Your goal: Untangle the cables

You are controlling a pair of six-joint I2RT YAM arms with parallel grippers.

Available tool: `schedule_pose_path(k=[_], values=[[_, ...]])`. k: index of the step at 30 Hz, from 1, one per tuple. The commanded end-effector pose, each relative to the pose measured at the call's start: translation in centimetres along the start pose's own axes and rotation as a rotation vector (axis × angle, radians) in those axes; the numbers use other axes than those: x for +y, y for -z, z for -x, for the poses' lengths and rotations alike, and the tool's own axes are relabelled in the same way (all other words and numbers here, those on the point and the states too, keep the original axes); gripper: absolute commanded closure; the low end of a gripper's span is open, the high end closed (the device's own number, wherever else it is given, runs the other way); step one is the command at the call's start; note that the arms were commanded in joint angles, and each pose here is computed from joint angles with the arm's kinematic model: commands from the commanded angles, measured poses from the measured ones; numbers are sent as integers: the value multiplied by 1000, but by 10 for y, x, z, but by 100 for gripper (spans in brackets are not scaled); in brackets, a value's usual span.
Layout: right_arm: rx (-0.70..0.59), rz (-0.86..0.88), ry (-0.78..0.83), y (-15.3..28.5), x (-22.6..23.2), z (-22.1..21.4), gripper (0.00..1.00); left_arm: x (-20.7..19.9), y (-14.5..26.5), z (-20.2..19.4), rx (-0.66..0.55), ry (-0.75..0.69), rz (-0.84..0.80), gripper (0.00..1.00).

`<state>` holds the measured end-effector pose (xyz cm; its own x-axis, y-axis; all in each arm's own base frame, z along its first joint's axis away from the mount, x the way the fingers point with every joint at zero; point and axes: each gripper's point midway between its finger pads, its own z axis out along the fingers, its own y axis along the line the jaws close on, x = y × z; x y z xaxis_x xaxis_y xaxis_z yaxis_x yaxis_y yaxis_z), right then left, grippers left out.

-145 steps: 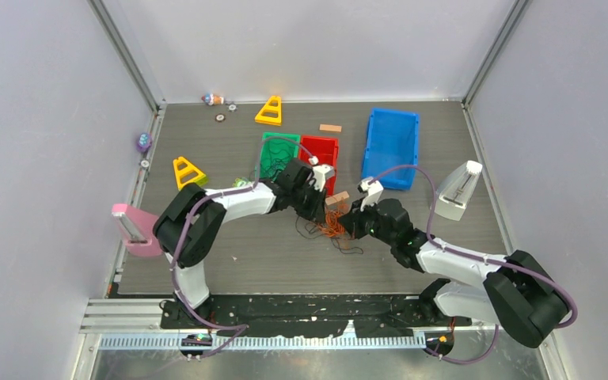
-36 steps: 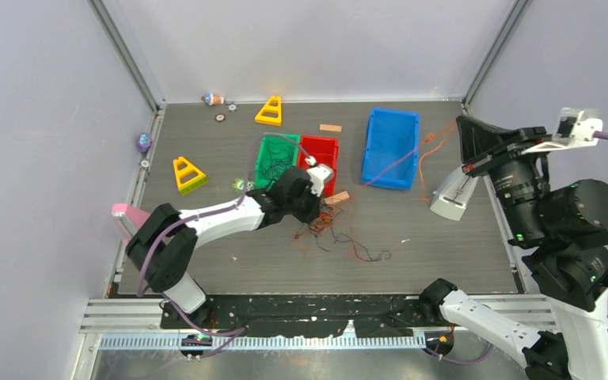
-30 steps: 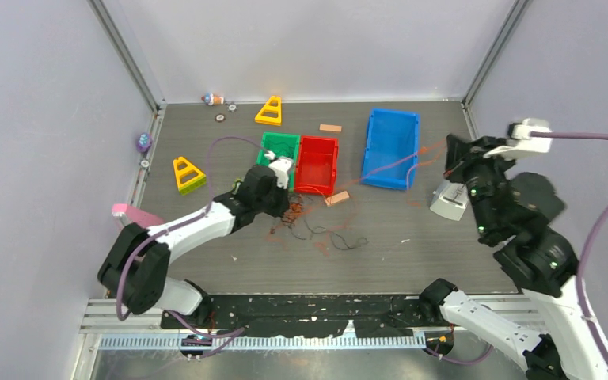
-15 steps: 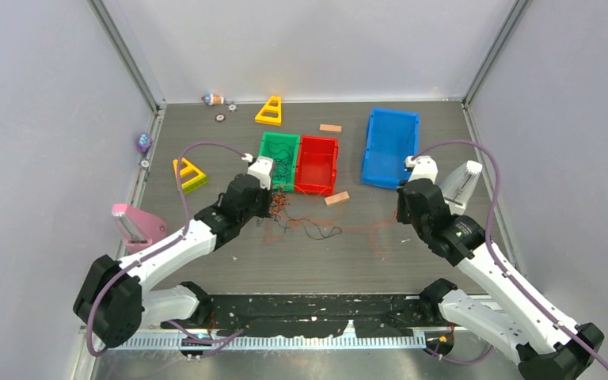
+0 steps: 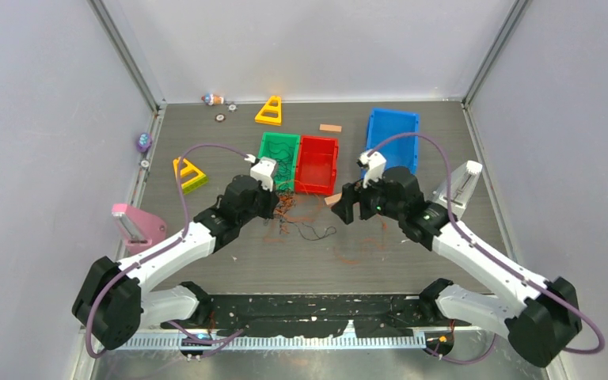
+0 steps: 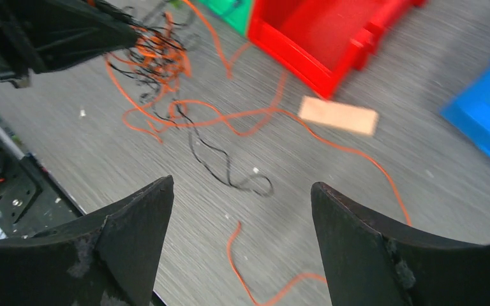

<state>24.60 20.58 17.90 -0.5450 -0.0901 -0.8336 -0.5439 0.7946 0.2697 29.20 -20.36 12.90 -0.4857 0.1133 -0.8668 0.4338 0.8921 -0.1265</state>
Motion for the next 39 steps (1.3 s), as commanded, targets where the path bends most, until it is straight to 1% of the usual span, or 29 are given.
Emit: schedule_pose_path(k=[1,2,3,7,10,11,12,13,17,26,30,39], values=[[-196,240,133,-26,50,47,17,-20,2,23,-90,-20,-110,100],[-233,250,156,-30,53,57,18,-24,2,22,-88,-23,-136,100],[-234,252,166,-38,55,60,19,-28,1,22,-83,-23,-153,100],[-281,202,229,-61,54,81,28,-34,-1,19,-62,-24,-184,100],[-299,201,303,-72,62,91,31,-35,-1,19,-58,-25,-191,100],[-301,173,317,-78,60,97,31,-35,-1,19,-57,-26,-192,100],[-275,163,346,-86,60,92,31,-36,-1,19,-58,-26,-194,100],[-288,142,358,-87,60,100,31,-36,-1,19,-57,-27,-195,100],[-272,110,407,-102,61,102,34,-36,-2,18,-50,-30,-193,100],[-230,123,481,-124,69,85,37,-36,-3,18,-36,-37,-184,100],[-229,113,486,-127,66,81,38,-34,-4,16,-32,-38,-176,100],[-249,81,493,-117,57,74,39,-35,-2,17,-35,-40,-179,100]])
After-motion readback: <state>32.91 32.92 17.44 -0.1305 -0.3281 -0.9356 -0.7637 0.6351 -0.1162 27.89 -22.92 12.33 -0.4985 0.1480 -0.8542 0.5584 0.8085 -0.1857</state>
